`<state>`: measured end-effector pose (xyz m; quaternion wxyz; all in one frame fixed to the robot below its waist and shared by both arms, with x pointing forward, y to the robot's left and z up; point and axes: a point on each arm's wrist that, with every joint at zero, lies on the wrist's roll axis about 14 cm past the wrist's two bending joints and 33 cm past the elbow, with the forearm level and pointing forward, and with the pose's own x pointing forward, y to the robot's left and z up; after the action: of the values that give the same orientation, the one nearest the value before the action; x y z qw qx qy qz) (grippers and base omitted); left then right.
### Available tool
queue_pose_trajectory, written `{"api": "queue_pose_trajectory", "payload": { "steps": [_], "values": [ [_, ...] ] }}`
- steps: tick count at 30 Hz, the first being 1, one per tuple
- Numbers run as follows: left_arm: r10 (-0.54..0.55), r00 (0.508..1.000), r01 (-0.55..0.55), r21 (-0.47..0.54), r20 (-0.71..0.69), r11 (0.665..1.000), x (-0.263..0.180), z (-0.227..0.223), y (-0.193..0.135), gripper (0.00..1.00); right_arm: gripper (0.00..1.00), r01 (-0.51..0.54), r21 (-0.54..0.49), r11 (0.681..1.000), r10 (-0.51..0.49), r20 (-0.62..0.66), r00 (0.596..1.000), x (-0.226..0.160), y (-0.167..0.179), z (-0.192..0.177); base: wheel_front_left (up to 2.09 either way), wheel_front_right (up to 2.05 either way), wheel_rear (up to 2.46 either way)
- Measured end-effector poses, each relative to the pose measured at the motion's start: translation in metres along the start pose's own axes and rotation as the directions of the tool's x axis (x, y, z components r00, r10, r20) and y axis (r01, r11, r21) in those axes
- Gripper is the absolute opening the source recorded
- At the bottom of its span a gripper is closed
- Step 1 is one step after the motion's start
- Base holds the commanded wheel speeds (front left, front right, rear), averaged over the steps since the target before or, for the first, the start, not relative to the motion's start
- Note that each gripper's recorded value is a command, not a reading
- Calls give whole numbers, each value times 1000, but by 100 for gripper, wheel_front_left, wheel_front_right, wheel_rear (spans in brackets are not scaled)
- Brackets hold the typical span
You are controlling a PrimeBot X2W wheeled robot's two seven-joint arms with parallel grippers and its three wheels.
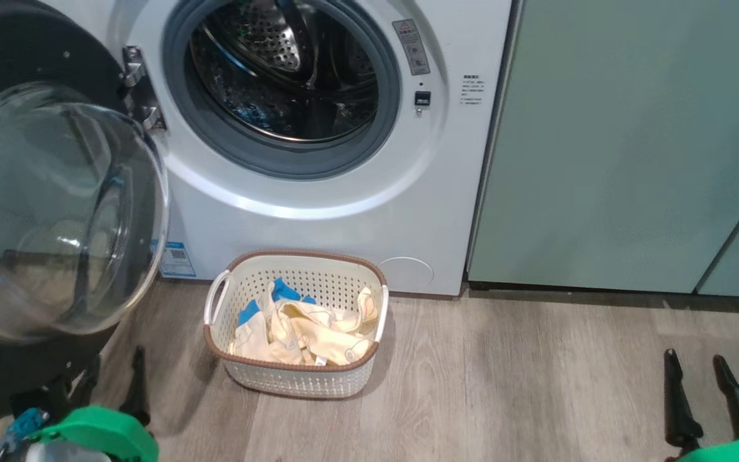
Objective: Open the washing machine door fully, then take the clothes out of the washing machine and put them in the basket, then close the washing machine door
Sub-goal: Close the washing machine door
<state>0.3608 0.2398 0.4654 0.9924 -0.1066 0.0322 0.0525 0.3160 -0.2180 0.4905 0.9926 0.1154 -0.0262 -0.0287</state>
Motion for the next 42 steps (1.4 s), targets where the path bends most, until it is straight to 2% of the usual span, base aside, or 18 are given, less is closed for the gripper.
{"api": "queue_pose_trajectory", "payload": {
  "steps": [9, 19, 29, 35, 42],
  "values": [
    [46, 998, -46, 1, 45, 999, -4, 13, 15, 100, 100, -42, -1, 999, 42, -21, 999, 6, 14, -6, -13, 13, 0],
    [189, 979, -187, -25, 83, 982, -30, 22, 60, 100, 100, -154, 7, 988, 154, -48, 987, 25, 52, -15, 0, 0, 0],
    [360, 924, -354, -66, 132, 933, -74, 34, 112, 100, 100, -311, 32, 950, 312, -85, 946, 43, 111, -29, 0, 0, 0],
    [458, 876, -449, -89, 152, 889, -106, 37, 141, 100, 100, -397, 40, 917, 399, -89, 912, 54, 146, -31, 0, 0, 0],
    [529, 833, -519, -105, 163, 848, -132, 38, 161, 100, 100, -457, 50, 888, 460, -106, 882, 57, 171, -38, 0, 0, 0]
  ]
}}
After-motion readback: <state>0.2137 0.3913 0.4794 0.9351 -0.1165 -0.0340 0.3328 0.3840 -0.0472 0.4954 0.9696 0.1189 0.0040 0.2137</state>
